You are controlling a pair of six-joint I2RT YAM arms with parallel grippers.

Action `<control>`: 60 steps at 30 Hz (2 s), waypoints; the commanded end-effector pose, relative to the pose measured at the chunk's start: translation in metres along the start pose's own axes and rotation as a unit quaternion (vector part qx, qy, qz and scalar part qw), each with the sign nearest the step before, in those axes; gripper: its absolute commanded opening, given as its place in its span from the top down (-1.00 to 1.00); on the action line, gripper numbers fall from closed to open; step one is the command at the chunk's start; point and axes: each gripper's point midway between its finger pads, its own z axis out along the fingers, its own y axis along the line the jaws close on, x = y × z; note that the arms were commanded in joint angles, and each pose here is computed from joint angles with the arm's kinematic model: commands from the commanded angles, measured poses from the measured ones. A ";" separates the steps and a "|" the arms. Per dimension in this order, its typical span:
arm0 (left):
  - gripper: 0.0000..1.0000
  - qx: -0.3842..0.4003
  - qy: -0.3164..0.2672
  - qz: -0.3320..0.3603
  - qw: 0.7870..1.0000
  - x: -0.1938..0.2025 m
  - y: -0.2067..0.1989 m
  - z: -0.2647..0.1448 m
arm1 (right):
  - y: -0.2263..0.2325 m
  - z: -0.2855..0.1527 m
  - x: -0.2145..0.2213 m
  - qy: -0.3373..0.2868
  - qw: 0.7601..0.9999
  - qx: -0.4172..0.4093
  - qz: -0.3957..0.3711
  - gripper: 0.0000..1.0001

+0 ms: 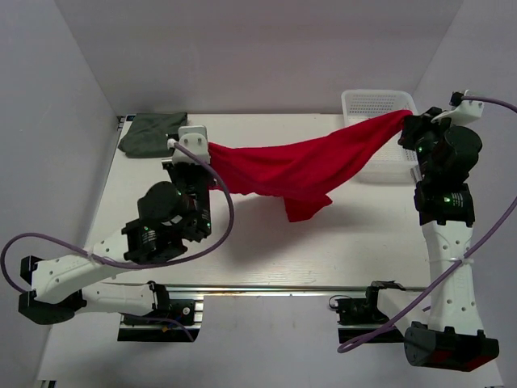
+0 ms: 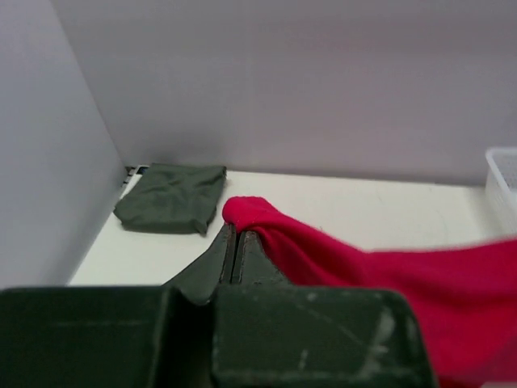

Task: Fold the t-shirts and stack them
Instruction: Flatten out the tshirt

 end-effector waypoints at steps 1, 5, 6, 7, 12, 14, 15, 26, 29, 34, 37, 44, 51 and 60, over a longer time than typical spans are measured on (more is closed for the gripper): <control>1.00 -0.013 -0.006 0.072 0.997 -0.002 -0.022 0.015 | 0.000 -0.001 -0.021 -0.029 1.000 0.005 -0.010 1.00; 1.00 -0.039 -0.012 0.098 0.994 0.003 -0.037 0.039 | 0.007 -0.004 -0.021 -0.027 1.000 -0.014 -0.008 1.00; 1.00 -0.046 -0.015 0.095 0.994 0.002 -0.037 0.045 | 0.006 -0.003 -0.021 -0.027 1.000 -0.013 -0.009 1.00; 1.00 -0.058 -0.016 0.101 0.993 0.003 -0.034 0.051 | 0.004 -0.004 -0.020 -0.027 0.999 -0.010 -0.017 1.00; 1.00 -0.150 -0.018 0.101 0.983 0.003 0.002 0.104 | -0.023 -0.005 -0.019 -0.034 0.997 0.063 -0.030 1.00; 1.00 -0.197 -0.012 0.109 0.974 -0.002 0.019 0.130 | -0.035 -0.008 -0.021 -0.041 0.994 0.096 -0.036 1.00; 1.00 -0.208 -0.007 0.115 0.971 -0.003 0.023 0.138 | -0.036 -0.009 -0.022 -0.042 0.993 0.099 -0.039 1.00; 1.00 -0.235 -0.030 0.091 0.967 -0.078 0.072 0.134 | -0.026 -0.049 -0.079 -0.108 0.988 0.092 -0.062 1.00; 1.00 -0.238 -0.034 0.080 0.967 -0.095 0.089 0.117 | -0.018 -0.069 -0.099 -0.133 0.986 0.079 -0.065 1.00; 1.00 -0.223 -0.063 0.030 0.972 -0.129 0.118 0.086 | -0.002 -0.109 -0.127 -0.172 0.982 0.047 -0.069 1.00; 1.00 -0.215 -0.068 0.030 0.974 -0.136 0.132 0.074 | 0.006 -0.132 -0.140 -0.194 0.978 0.029 -0.068 1.00; 1.00 -0.194 -0.060 0.045 0.978 -0.120 0.124 0.076 | 0.026 -0.132 -0.129 -0.193 0.979 -0.031 -0.060 1.00; 1.00 -0.140 -0.024 0.135 0.981 -0.008 0.051 0.136 | 0.025 -0.028 0.002 -0.033 0.996 -0.084 -0.015 1.00; -0.35 -0.243 0.136 0.196 0.940 0.147 0.061 0.257 | -0.011 0.082 0.187 0.204 0.976 -0.072 -0.023 0.21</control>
